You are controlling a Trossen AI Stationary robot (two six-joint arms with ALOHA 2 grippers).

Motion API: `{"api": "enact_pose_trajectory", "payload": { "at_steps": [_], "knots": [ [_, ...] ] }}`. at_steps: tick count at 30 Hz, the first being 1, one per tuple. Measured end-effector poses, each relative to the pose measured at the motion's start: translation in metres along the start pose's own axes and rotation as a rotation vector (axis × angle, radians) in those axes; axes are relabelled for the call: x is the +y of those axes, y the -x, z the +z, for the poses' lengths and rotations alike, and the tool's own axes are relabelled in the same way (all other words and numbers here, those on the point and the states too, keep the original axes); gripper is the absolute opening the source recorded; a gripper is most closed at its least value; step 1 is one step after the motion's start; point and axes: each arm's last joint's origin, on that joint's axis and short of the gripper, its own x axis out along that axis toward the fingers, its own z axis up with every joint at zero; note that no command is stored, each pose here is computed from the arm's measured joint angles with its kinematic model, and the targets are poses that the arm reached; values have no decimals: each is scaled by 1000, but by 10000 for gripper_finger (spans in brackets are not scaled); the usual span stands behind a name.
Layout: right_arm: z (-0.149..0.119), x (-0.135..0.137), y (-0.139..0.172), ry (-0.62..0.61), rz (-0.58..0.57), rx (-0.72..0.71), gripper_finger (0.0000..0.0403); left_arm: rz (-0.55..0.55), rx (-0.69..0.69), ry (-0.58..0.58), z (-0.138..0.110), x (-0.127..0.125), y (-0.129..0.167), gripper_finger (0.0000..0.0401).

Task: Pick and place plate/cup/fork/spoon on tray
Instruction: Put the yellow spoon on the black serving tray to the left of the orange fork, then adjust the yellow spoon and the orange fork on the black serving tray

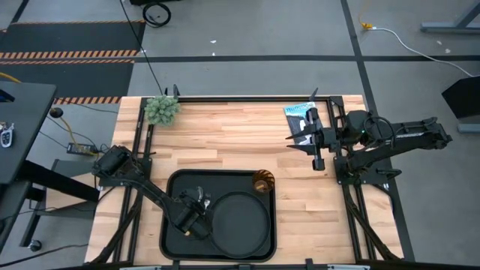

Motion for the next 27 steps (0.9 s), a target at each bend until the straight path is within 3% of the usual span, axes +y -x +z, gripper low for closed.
{"api": "enact_pose_trajectory", "payload": {
  "at_steps": [8,20,27],
  "knots": [
    [0,0,0,0,0,0,103,-2,1,-9,0,0,0,127],
    [-1,0,0,0,5,6,103,-75,31,-72,15,7,34,126],
    [0,0,0,1,3,-1,103,-118,-122,-207,42,1,40,126]
  ]
}}
